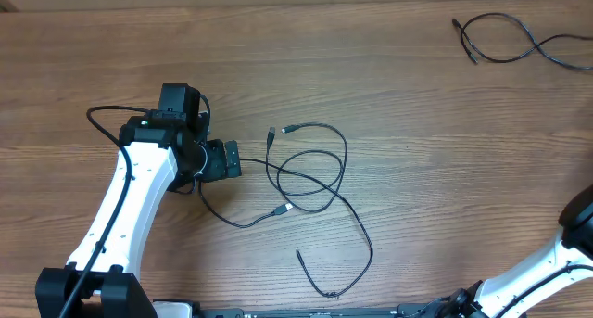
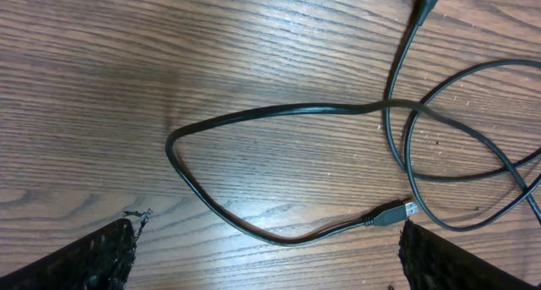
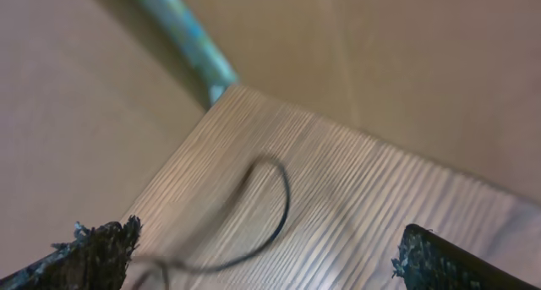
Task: Untangle cables
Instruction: 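Release the cable at upper right and withdraw the right gripper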
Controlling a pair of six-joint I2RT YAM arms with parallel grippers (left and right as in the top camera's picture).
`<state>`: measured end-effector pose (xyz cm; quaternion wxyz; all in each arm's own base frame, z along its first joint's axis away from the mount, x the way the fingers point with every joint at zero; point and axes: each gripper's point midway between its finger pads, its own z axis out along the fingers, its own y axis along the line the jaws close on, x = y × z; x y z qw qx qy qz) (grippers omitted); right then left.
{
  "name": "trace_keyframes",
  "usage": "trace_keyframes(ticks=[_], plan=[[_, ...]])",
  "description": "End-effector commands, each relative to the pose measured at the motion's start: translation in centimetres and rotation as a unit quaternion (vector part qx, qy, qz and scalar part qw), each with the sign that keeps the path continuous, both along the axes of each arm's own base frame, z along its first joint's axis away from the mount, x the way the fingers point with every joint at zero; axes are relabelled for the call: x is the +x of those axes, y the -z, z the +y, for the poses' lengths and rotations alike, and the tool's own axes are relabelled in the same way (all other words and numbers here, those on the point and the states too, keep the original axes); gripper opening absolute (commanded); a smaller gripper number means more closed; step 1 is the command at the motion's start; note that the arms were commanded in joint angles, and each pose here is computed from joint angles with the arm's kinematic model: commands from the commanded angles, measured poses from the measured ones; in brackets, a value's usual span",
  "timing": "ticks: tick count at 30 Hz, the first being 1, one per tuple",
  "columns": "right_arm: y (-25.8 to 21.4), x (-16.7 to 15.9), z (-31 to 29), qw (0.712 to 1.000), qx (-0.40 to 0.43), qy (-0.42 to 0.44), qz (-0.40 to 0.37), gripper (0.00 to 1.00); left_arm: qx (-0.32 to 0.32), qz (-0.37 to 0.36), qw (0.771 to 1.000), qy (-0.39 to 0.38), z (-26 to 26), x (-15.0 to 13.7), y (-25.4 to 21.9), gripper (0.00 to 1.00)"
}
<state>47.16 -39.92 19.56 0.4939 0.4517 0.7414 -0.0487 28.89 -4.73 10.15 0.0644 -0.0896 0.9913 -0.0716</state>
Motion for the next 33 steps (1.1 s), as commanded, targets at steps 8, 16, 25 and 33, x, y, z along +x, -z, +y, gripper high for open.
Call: trace_keyframes(ticks=[8,16,25,33], plan=[[-0.7,1.9,4.7,0.991,0.067,-0.113,-0.032,1.0,-0.004,0.004,1.0,-0.005,-0.1,-0.1,0.2,1.0],[-7.1,2.0,7.7,0.979,0.051,-0.176,-0.088,1.0,-0.004,0.004,1.0,-0.005,-0.1,-0.1,0.2,1.0],[-14.3,0.1,16.6,0.952,0.07,-0.276,-0.111,1.0,-0.004,0.004,1.0,-0.005,-0.1,-0.1,0.2,1.0],[-15.3,-1.5,28.9,0.914,0.104,-0.389,-0.056,1.0,-0.004,0.004,1.0,-0.005,-0.1,-0.1,0.2,1.0]])
